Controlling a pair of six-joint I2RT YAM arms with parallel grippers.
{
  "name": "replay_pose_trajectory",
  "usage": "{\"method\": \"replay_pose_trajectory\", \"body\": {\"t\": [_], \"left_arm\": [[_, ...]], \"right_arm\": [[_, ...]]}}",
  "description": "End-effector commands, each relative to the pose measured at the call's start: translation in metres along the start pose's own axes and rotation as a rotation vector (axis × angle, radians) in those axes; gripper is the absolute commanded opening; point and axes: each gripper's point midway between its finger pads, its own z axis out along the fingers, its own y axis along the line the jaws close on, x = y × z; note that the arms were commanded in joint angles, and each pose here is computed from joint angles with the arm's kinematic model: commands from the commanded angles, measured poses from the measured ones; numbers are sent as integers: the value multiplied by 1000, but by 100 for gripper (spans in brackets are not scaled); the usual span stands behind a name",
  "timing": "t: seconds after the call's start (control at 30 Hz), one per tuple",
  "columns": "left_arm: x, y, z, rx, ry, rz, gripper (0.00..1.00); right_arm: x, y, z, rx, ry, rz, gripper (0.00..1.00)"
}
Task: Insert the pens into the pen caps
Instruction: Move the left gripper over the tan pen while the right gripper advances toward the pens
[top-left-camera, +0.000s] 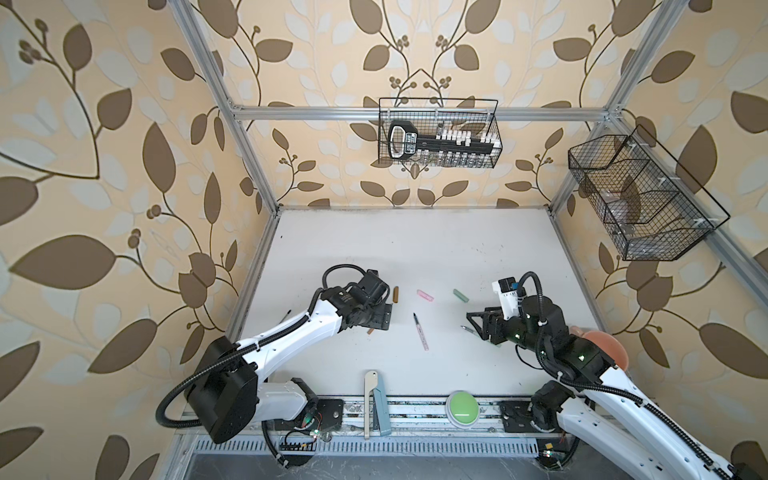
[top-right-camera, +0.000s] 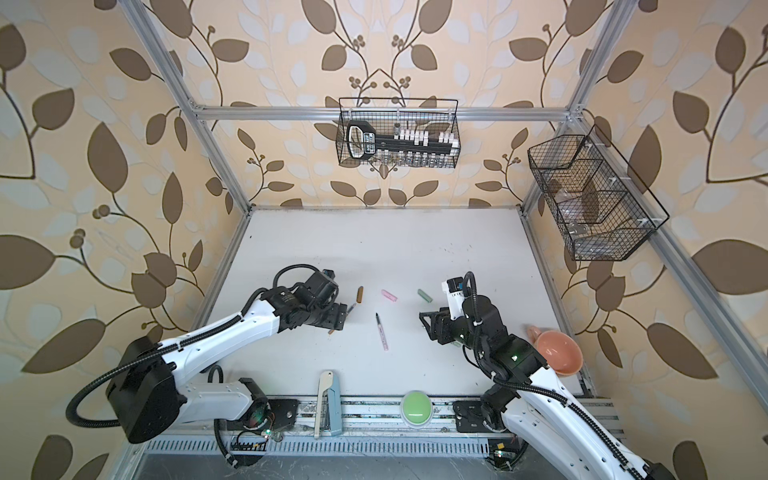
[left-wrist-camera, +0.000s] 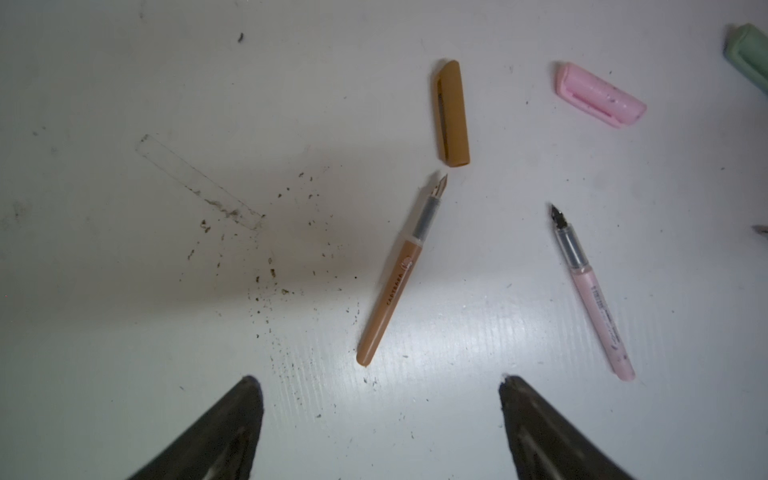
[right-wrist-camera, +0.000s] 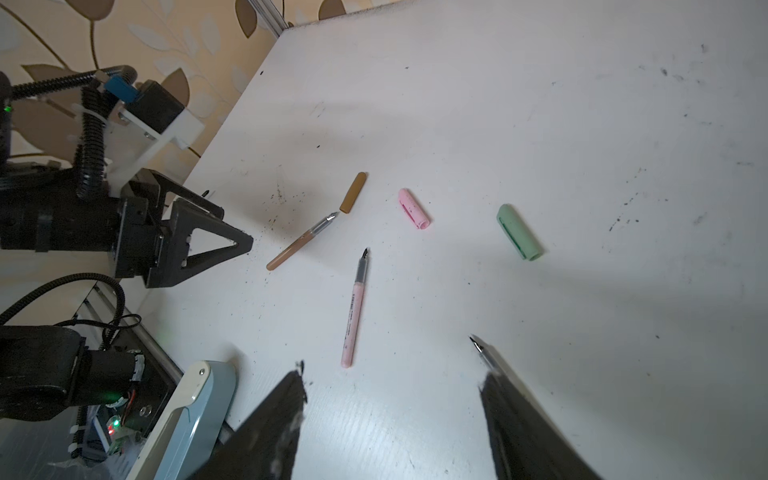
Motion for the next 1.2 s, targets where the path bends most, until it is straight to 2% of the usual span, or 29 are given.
{"method": "replay_pose_trajectory", "body": {"t": [0.0, 0.13, 0.27, 0.5, 0.87, 0.93, 1.17], "left_arm": [[-4, -6, -4, 6, -13, 57, 90], [3, -6, 6, -22, 32, 76, 82], [8, -6, 20, -35, 69, 85, 83], [20, -24, 46, 23, 175, 149, 76], [24, -8, 54, -72, 212, 188, 73], [26, -6, 55, -88, 227, 191, 70], [32, -5, 60, -91, 254, 179, 67]], "right_arm": [[22, -3, 2, 1, 56, 60, 69], [35, -6, 9, 16, 76, 95, 68], [38, -3, 16, 19, 70, 106, 67], [45, -1, 21, 56, 90, 77, 67], [45, 0, 18, 52, 80, 85, 67], [44, 0, 17, 52, 73, 87, 67], [46, -5, 14, 73, 78, 95, 67]]}}
